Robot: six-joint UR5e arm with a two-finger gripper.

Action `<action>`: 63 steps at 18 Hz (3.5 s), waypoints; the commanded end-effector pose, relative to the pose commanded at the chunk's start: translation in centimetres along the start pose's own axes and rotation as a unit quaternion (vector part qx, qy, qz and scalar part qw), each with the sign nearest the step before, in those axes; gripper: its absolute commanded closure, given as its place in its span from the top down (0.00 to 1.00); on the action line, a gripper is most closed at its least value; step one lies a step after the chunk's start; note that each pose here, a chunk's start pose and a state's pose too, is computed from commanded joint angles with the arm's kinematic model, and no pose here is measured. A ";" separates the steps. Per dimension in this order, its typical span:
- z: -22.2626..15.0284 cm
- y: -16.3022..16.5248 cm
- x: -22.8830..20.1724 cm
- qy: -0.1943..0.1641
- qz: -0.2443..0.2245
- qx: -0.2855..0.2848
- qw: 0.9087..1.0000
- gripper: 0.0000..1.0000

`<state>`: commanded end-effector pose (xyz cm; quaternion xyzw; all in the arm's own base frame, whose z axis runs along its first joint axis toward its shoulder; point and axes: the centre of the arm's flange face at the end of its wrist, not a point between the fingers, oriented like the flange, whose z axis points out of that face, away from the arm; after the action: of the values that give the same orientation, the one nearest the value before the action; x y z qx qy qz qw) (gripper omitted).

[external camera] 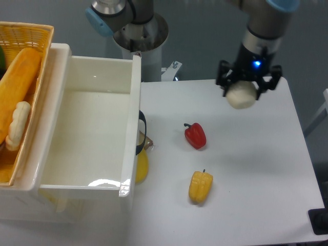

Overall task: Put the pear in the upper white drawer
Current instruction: 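Carry the held pale pear with the gripper toward the open white drawer, then lower the pear into the open white drawer, then open the gripper to release the pear inside the drawer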

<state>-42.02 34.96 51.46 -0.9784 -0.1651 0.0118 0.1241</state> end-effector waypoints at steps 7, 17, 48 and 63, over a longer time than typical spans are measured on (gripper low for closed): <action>-4.0 -0.5 7.8 0.006 0.002 0.041 0.999 0.09; -2.1 -4.0 14.7 0.040 0.017 0.052 0.998 0.09; 9.8 -11.6 24.4 0.067 0.063 0.014 0.996 0.16; 11.2 -12.5 26.7 0.067 0.091 0.004 0.994 1.00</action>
<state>-21.54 57.71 44.20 -0.9874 -0.0662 -0.0417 0.1377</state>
